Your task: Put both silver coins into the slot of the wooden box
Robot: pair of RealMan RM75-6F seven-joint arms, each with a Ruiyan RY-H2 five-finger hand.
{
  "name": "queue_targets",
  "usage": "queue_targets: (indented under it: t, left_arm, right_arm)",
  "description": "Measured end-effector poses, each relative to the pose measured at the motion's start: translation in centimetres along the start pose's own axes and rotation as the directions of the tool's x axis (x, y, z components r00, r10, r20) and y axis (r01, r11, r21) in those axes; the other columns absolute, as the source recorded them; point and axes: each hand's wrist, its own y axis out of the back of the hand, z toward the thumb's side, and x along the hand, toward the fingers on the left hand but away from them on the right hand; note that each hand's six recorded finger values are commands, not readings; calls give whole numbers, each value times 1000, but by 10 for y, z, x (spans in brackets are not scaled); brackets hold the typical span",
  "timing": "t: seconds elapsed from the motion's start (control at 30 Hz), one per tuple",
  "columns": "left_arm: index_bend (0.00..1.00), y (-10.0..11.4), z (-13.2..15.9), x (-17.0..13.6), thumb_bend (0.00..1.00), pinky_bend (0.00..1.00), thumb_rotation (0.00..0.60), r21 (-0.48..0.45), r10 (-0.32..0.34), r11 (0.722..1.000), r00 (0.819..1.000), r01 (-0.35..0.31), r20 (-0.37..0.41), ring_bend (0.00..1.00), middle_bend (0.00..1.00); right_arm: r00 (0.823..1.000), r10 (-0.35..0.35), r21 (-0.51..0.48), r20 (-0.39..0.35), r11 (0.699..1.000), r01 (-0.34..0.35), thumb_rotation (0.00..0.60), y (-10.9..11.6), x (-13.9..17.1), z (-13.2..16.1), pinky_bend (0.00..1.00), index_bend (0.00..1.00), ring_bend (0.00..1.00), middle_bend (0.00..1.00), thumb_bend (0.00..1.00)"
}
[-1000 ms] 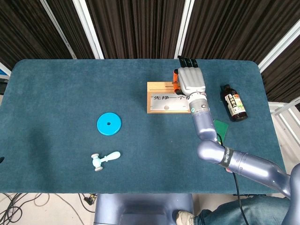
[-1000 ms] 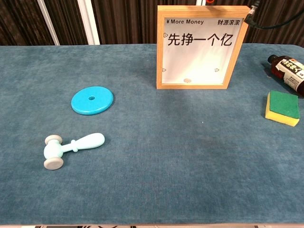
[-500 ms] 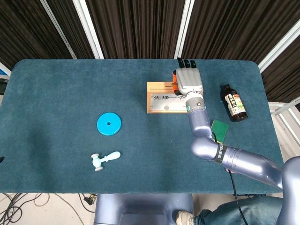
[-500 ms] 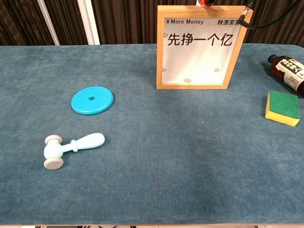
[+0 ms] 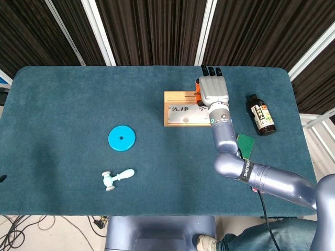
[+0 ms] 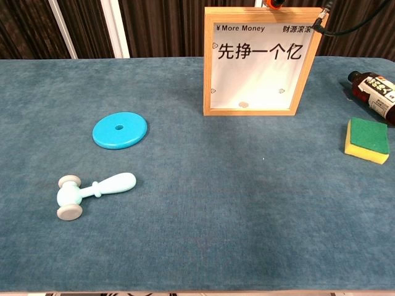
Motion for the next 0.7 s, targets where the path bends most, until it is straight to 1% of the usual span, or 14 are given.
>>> queue_targets:
  t: [0.3, 0.7]
  left_arm:
    - [2, 0, 1, 0, 48, 0, 600, -5, -3, 1000, 1000, 3, -6, 0, 0]
    - [2, 1, 2, 0, 50, 0, 600, -8, 0, 1000, 1000, 0, -8, 0, 0]
  right_arm:
    - [1000, 0, -5, -8, 1000, 0, 600, 0, 1, 1, 0, 700, 0, 2, 515]
    - [1000, 5, -4, -1, 1000, -5, 600, -1, 0, -2, 0, 673, 0, 1, 515]
